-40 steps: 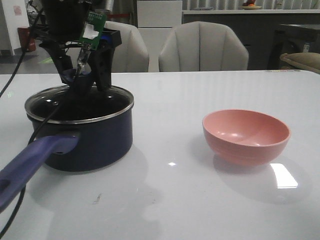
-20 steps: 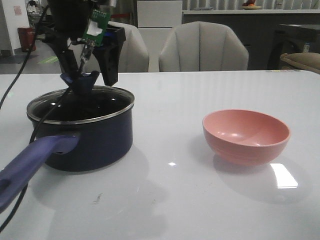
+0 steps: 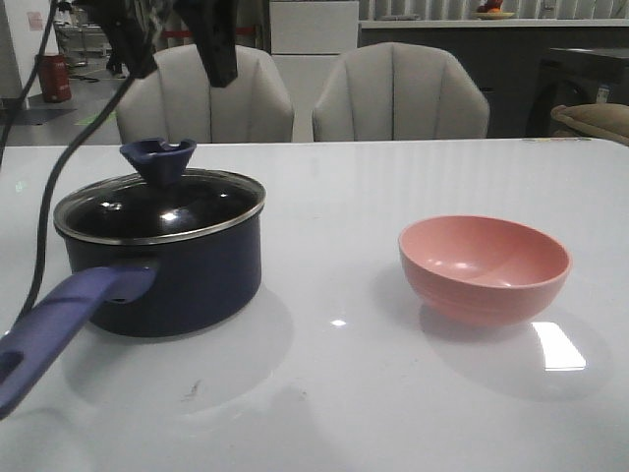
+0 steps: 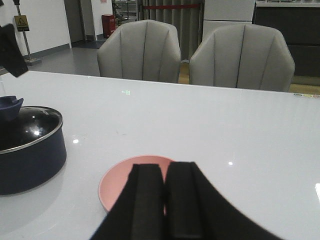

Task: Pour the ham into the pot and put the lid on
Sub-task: 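Open the left gripper and raise it off the lid knob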

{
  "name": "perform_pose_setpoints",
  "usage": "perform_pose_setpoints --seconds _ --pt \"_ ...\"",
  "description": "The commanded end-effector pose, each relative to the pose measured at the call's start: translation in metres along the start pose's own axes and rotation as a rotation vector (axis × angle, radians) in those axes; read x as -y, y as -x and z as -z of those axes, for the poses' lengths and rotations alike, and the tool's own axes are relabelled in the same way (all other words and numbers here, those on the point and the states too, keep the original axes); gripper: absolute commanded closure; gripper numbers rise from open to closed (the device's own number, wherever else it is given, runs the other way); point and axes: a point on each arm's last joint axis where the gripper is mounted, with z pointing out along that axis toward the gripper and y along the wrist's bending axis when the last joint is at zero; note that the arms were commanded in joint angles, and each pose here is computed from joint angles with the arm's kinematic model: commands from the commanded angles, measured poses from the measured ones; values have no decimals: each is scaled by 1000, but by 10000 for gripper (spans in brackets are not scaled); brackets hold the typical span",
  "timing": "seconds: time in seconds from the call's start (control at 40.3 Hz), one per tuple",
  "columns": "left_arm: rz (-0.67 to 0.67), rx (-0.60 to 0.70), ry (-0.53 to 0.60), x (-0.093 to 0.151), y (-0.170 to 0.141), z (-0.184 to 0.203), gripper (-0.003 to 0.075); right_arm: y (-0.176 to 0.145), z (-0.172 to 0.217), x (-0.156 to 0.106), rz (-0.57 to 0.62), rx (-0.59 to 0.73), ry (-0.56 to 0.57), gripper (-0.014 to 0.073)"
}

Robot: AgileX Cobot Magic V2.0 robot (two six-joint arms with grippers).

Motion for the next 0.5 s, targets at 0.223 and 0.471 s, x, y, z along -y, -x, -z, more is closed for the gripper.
perform_pose_setpoints --seconds 0.223,0.471 --pt "-5 225 -20 8 -46 79 138 15 0 2 5 76 -29 446" --pt "1 341 -16 7 -103 87 138 15 0 2 5 76 -29 446"
